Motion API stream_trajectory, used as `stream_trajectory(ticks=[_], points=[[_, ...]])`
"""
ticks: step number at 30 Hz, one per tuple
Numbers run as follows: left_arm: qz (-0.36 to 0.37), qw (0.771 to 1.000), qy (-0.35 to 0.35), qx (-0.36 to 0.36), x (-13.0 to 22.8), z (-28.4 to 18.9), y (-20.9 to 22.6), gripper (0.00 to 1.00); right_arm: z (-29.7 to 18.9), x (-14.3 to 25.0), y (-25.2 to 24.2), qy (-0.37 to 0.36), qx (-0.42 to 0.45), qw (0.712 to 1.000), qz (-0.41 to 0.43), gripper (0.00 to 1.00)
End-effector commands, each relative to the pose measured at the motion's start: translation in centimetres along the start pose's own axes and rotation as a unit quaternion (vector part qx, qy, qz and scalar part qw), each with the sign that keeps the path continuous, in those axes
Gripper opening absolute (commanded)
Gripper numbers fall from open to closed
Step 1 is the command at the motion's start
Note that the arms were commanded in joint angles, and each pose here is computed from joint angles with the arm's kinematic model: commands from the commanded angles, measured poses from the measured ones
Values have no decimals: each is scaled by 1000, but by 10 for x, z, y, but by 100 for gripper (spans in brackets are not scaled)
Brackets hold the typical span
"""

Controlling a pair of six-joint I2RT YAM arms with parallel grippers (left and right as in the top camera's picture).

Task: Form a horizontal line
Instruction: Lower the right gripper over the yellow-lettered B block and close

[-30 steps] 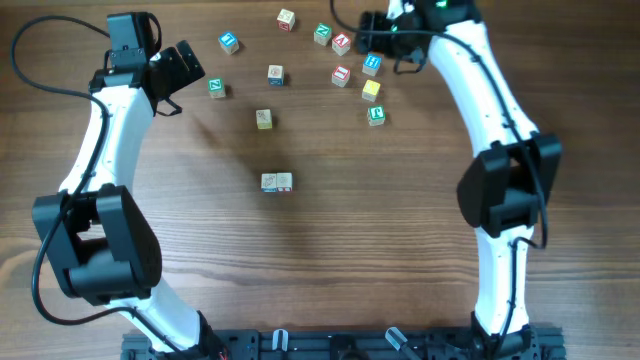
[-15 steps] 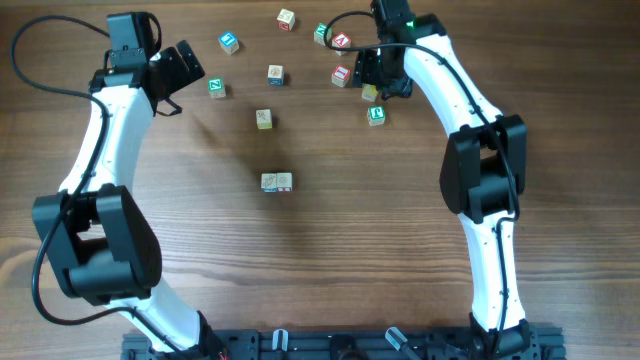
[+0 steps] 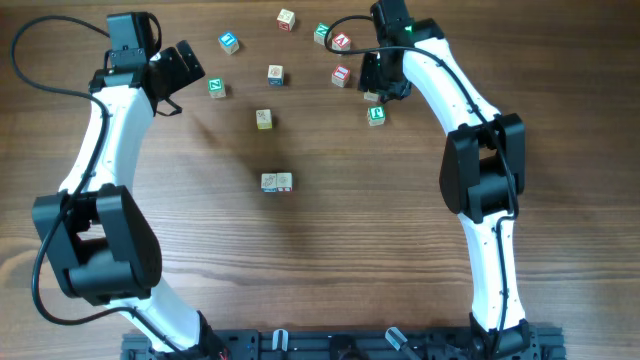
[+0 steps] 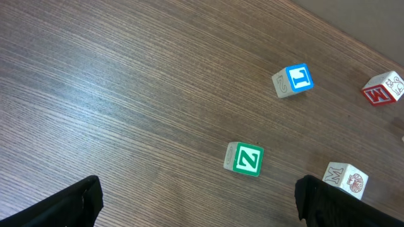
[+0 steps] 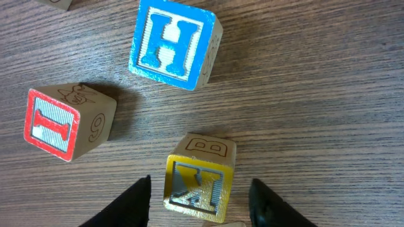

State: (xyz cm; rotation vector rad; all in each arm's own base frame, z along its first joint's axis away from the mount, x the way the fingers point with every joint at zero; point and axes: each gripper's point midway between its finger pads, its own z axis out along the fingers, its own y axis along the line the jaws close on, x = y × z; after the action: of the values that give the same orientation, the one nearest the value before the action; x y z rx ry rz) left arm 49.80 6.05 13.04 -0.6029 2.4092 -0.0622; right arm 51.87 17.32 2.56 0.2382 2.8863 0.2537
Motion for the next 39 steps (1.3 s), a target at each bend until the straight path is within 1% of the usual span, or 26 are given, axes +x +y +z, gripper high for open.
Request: stream_trajectory(ticks=[1, 4, 5, 6, 9, 13, 16, 18, 19, 20, 21, 22, 23, 24, 26, 27, 32, 35, 36, 37, 39], points=[[3, 1000, -3, 2, -2, -1, -2, 100, 7, 1, -8, 1, 17, 1000, 0, 50], [3, 1000, -3, 2, -2, -1, -2, 100, 7, 1, -8, -1, 18, 1000, -1, 47], [3, 1000, -3, 2, -2, -1, -2, 100, 7, 0, -8, -2, 18, 1000, -1, 48], [3, 1000, -3, 3, -2, -1, -2, 100, 7, 0, -7, -3, 17, 1000, -1, 52], [3, 1000, -3, 2, -2, -1, -2, 100, 8, -4, -3, -12, 12, 1000, -3, 56], [3, 1000, -3, 3, -2, -1, -2, 100, 8, -7, 5, -24, 8, 1000, -10, 56], [3, 1000, -3, 2, -2, -1, -2, 100, 9, -8, -3, -31, 33, 999, -10, 55], [3, 1000, -3, 2, -2, -1, -2, 100, 9, -8, -3, -32, 32, 999, -10, 50], [3, 1000, -3, 2, -2, -1, -2, 100, 9, -8, -3, -31, 33, 999, -9, 43], [3, 1000, -3, 2, -2, -1, -2, 100, 9, -7, -3, -30, 32, 999, -9, 39], [3, 1000, -3, 2, -2, -1, -2, 100, 9, -6, -2, -28, 32, 999, -10, 39], [3, 1000, -3, 2, -2, -1, -2, 100, 9, -4, -1, -25, 33, 999, -12, 39], [3, 1000, -3, 2, -2, -1, -2, 100, 9, -1, 0, -20, 34, 999, -13, 42], [3, 1000, -3, 2, -2, -1, -2, 100, 9, 1, 1, -19, 35, 999, -14, 48], [3, 1000, -3, 2, -2, -1, -2, 100, 9, 2, 3, -19, 34, 999, -17, 53], [3, 1000, -3, 2, -2, -1, -2, 100, 10, 2, 5, -19, 34, 999, -19, 54], [3, 1000, -3, 2, -2, -1, -2, 100, 12, 1, 0, -28, 54, 998, -21, 54], [3, 1000, -3, 2, -2, -1, -2, 100, 12, 2, 0, -26, 55, 998, -21, 40], [3, 1000, -3, 2, -2, -1, -2, 100, 12, 2, -1, -25, 55, 998, -21, 39], [3, 1000, -3, 2, -2, -1, -2, 100, 12, 3, -1, -24, 56, 998, -21, 39], [3, 1000, -3, 2, -2, -1, -2, 100, 13, 4, -2, -21, 57, 998, -21, 48]])
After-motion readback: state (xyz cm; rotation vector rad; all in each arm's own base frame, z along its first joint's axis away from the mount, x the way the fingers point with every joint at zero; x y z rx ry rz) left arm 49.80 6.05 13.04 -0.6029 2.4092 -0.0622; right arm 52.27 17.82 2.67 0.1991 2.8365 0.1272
